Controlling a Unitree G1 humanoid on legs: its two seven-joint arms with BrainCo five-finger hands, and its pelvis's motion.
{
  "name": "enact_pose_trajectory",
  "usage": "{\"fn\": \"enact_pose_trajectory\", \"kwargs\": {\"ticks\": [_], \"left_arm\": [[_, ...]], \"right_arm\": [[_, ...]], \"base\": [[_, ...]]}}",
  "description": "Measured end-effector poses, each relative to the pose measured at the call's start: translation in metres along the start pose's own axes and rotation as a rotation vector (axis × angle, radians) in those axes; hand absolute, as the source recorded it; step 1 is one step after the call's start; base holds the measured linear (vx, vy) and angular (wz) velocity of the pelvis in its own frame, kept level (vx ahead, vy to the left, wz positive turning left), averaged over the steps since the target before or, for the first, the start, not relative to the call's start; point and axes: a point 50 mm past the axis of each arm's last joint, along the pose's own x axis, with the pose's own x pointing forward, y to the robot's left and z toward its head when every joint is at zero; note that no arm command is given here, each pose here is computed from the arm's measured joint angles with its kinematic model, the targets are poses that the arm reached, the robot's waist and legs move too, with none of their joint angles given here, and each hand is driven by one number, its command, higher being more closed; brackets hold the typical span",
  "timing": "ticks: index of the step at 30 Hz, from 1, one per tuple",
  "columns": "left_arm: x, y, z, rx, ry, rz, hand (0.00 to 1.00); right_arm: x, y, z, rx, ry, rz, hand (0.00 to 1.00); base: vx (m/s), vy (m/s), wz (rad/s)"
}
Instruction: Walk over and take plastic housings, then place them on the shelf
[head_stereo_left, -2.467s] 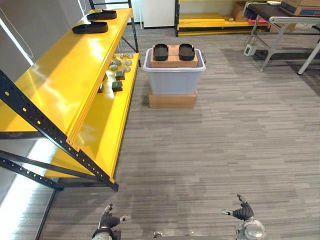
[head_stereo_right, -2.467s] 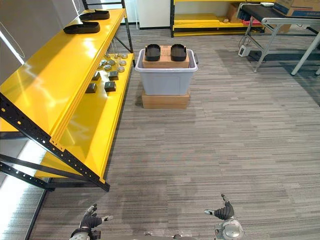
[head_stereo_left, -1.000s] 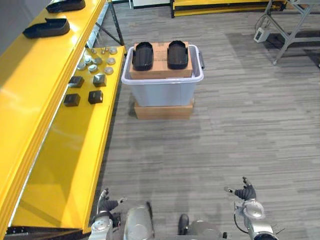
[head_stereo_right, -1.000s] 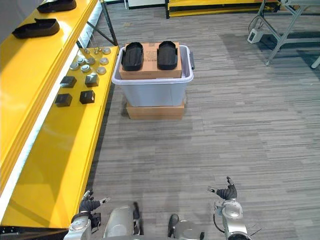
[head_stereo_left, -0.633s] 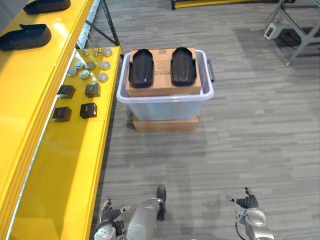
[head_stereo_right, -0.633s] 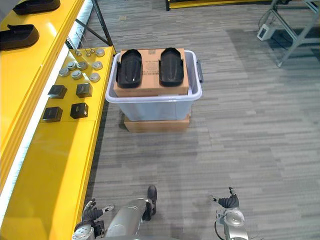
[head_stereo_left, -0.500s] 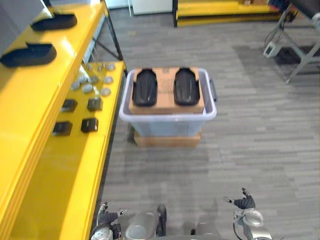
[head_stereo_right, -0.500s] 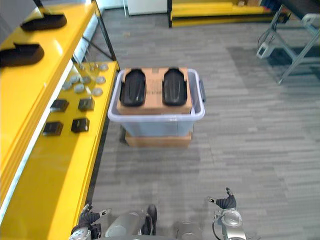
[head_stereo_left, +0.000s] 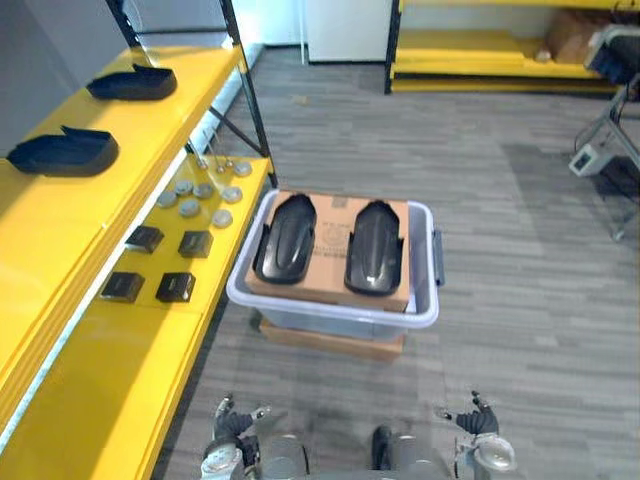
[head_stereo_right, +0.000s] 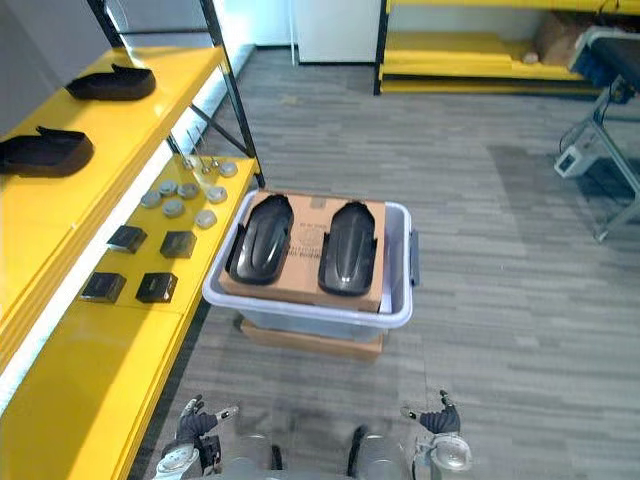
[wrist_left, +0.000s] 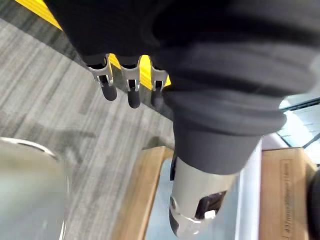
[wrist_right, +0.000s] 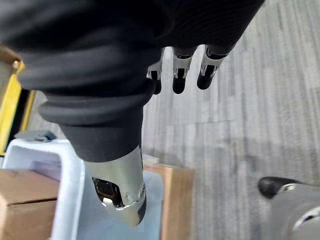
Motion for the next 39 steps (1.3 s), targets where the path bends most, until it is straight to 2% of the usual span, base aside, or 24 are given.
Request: {"fn": "enact_pose_trajectory", "kwargs": {"ticks": [2,8,14,17,20,26,39], "left_arm": [[-0.001,-0.003,-0.004,0.0,0.016,-0.008,0.0],[-0.001,0.012,-0.015,0.037,0.06,0.022,0.0],[0.0,0.02,-0.017,0.056,0.069,0.038,0.0],[0.0,0.023,-0.019,0.061,0.072,0.044,0.0],[-0.006,0.031,-0.031,0.089,0.101,0.059,0.0],[-0.01,0.042,-0.04,0.123,0.122,0.078,0.0],[-0.01,0.041,-0.04,0.128,0.12,0.075,0.0]], "right_arm": [[0.001,-0.008,-0.002,-0.007,0.009,-0.02,0.0],[-0.001,0.001,-0.008,0.078,0.045,-0.022,0.0],[0.001,-0.037,-0.005,0.186,0.031,-0.179,0.0],[-0.001,-0.065,0.026,0.218,-0.117,-0.26,0.0],[-0.008,-0.077,0.068,0.221,-0.308,-0.279,0.0],[-0.021,-0.08,0.114,0.241,-0.524,-0.285,0.0],[-0.016,-0.036,0.188,-0.038,-0.715,-0.248,0.0]], "base": [[0.17,0.195,-0.08],[0.06,0.157,-0.3],[0.01,0.05,-0.18],[0.01,0.012,-0.21],[0.03,0.021,-0.15],[0.02,0.003,-0.06],[-0.02,-0.016,0.21]]}}
